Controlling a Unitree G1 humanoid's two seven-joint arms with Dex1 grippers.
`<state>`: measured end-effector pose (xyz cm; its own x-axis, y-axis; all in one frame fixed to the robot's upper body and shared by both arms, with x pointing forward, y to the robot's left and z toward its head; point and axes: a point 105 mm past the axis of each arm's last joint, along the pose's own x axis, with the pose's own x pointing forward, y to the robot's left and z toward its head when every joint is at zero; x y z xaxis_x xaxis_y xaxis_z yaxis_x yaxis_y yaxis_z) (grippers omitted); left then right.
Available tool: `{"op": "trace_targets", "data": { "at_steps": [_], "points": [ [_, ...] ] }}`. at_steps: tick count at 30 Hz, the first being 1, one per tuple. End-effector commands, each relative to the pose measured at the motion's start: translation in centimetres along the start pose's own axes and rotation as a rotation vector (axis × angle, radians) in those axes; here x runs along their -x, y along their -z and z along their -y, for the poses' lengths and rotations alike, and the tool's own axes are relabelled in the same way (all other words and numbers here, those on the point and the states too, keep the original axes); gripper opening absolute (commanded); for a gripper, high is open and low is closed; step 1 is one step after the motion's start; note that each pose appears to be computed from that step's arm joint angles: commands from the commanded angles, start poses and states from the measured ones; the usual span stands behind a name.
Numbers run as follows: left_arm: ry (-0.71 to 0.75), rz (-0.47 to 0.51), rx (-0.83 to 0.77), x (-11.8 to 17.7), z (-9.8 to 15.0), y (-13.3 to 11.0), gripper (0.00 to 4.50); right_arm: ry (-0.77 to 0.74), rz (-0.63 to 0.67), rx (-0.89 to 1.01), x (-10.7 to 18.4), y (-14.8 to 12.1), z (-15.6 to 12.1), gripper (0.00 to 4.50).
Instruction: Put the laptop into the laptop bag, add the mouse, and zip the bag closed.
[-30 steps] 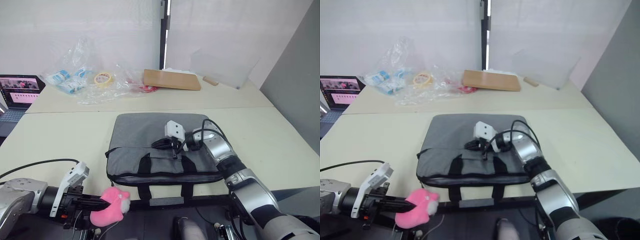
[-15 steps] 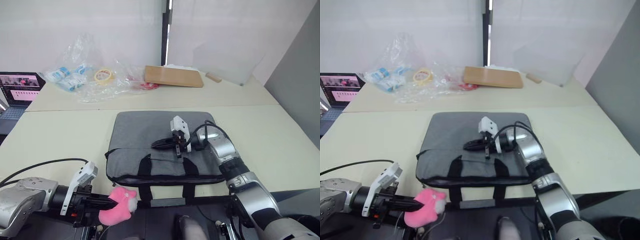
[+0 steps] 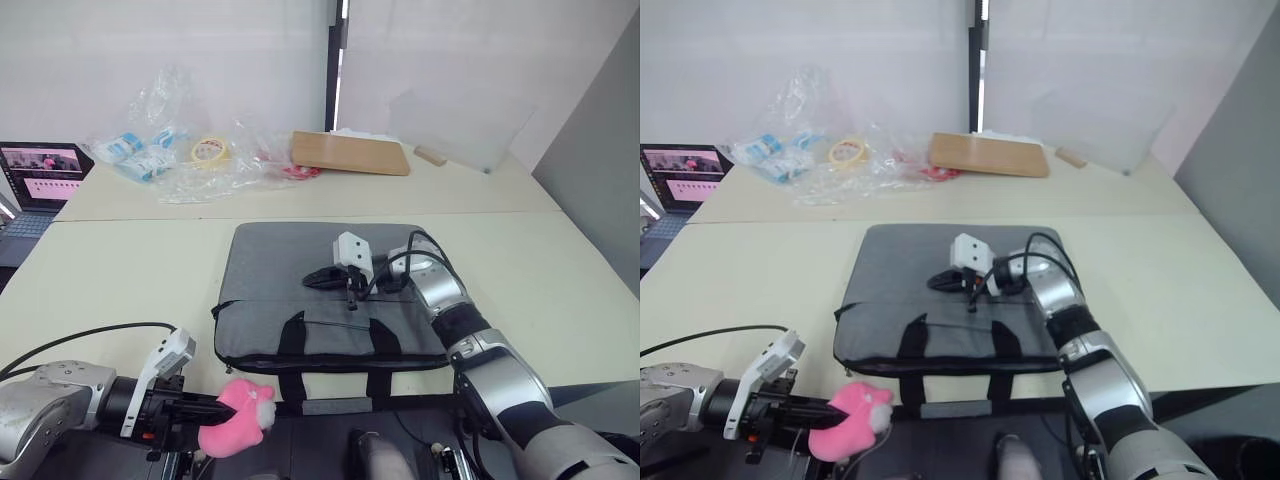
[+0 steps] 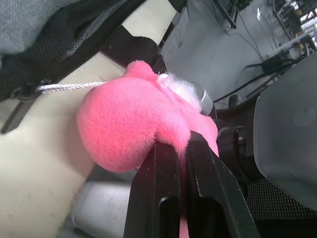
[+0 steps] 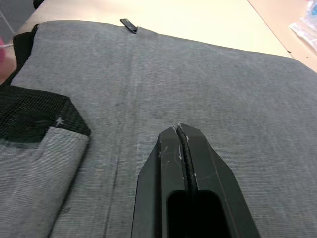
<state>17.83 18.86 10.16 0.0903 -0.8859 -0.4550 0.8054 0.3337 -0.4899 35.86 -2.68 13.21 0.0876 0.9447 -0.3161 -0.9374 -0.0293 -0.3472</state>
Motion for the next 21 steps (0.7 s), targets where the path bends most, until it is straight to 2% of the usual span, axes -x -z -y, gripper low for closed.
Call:
{"op": "trace_targets", "data": {
  "at_steps": [1, 5, 11, 16, 21],
  "points": [
    [0.067, 0.044, -0.029, -1.1, 1.4, -1.1, 0.02, -0.057, -0.086, -0.147, -0.4, 4.1, -2.5, 0.00],
    [0.076, 0.112, -0.015, -2.3, 1.2, -2.0, 0.02, -0.046, -0.098, -0.163, -0.4, 4.6, -2.7, 0.00],
    [0.135, 0.095, -0.042, -5.0, 1.1, -2.4, 0.02, -0.029, -0.105, -0.171, -0.5, 4.8, -2.3, 0.00],
    [0.173, 0.089, -0.050, -5.9, 1.3, -2.7, 0.02, -0.019, -0.110, -0.171, -0.4, 4.8, -2.0, 0.00],
    [0.201, 0.127, -0.071, -7.5, 0.8, -4.2, 0.02, -0.006, -0.111, -0.178, -0.1, 4.9, -1.7, 0.00]
  ]
}}
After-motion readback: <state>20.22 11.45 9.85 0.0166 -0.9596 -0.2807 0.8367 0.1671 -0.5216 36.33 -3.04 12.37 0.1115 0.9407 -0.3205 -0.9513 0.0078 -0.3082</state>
